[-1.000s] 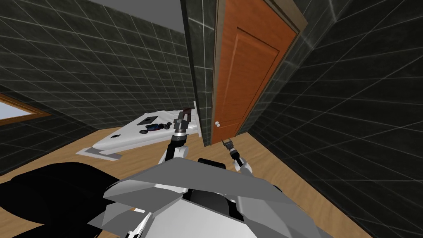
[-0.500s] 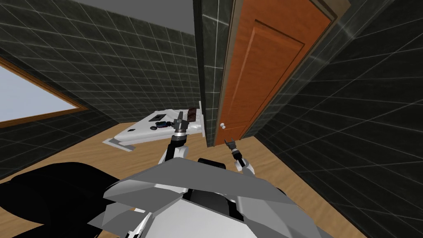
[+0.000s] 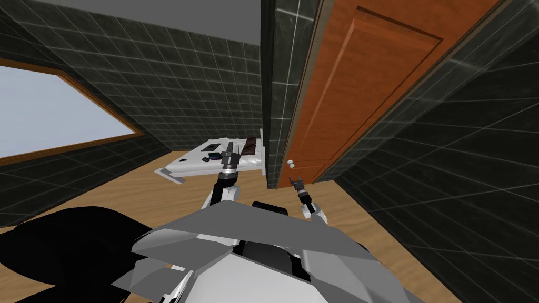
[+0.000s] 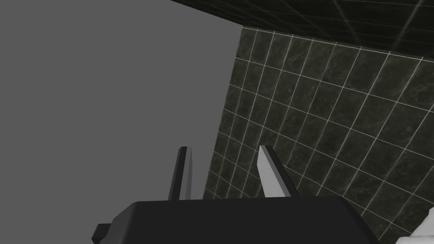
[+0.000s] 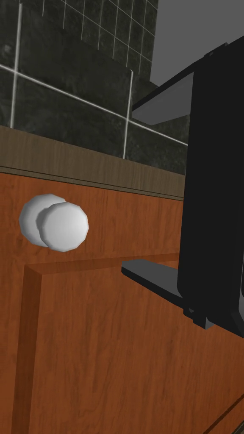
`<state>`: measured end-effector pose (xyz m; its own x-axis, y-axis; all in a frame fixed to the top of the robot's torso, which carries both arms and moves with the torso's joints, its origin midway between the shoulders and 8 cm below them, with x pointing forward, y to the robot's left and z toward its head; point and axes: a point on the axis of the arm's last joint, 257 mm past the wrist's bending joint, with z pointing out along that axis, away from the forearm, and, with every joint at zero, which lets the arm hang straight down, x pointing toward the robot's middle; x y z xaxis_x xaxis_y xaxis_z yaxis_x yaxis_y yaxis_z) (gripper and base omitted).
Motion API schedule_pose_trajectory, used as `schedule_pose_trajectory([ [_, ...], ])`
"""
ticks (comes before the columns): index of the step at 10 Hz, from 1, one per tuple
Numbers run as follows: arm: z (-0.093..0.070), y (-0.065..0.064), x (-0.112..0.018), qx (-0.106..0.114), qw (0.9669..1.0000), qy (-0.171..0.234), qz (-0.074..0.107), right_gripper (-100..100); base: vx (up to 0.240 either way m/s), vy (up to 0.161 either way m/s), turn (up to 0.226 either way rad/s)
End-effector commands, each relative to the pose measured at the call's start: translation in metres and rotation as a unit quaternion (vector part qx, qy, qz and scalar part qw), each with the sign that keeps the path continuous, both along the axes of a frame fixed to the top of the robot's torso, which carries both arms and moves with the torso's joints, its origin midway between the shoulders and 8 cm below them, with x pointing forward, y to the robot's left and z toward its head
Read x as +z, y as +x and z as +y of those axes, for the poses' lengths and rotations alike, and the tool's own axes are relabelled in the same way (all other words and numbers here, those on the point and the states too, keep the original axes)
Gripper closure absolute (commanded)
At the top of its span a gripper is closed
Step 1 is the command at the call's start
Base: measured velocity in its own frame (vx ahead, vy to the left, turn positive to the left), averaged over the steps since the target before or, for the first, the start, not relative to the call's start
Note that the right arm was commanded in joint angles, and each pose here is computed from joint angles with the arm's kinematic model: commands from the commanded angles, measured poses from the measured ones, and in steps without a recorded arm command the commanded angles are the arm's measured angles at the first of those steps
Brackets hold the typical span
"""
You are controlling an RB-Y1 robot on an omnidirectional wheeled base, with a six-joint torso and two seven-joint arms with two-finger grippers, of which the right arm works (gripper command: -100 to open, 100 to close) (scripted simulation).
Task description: Pull the door open
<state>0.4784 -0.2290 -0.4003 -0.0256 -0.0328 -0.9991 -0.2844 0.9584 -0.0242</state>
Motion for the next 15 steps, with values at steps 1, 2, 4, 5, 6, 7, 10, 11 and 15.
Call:
schedule_pose_trajectory([
  [1, -0.012, 0.001, 0.001, -0.016, 0.9999, 0.002, -0.001, -100, 0.068, 0.018, 0.202],
  [2, -0.022, 0.001, 0.002, -0.028, 0.9996, 0.004, -0.002, -100, 0.112, 0.018, 0.287],
  [4, -0.022, 0.004, 0.008, -0.027, 0.9996, 0.002, -0.009, -100, 0.062, 0.007, 0.056],
  [5, -0.022, 0.001, 0.002, -0.028, 0.9996, 0.004, -0.002, -100, 0.0, 0.005, -0.018],
  [6, -0.031, 0.001, 0.003, -0.04, 0.9992, 0.005, -0.003, -100, 0.03, 0.004, 0.194],
  [7, -0.039, 0.001, 0.004, -0.051, 0.9987, 0.007, -0.005, -100, 0.09, 0.003, 0.277],
  [10, -0.057, 0.001, 0.006, -0.074, 0.9972, 0.011, -0.008, -100, 0.119, -0.025, 0.199],
  [11, -0.063, 0.001, 0.007, -0.082, 0.9965, 0.012, -0.009, -100, 0.119, -0.072, 0.169],
  [15, -0.063, -0.011, -0.004, -0.09, 0.9957, 0.018, 0.002, 100, 0.025, -0.04, 0.078],
])
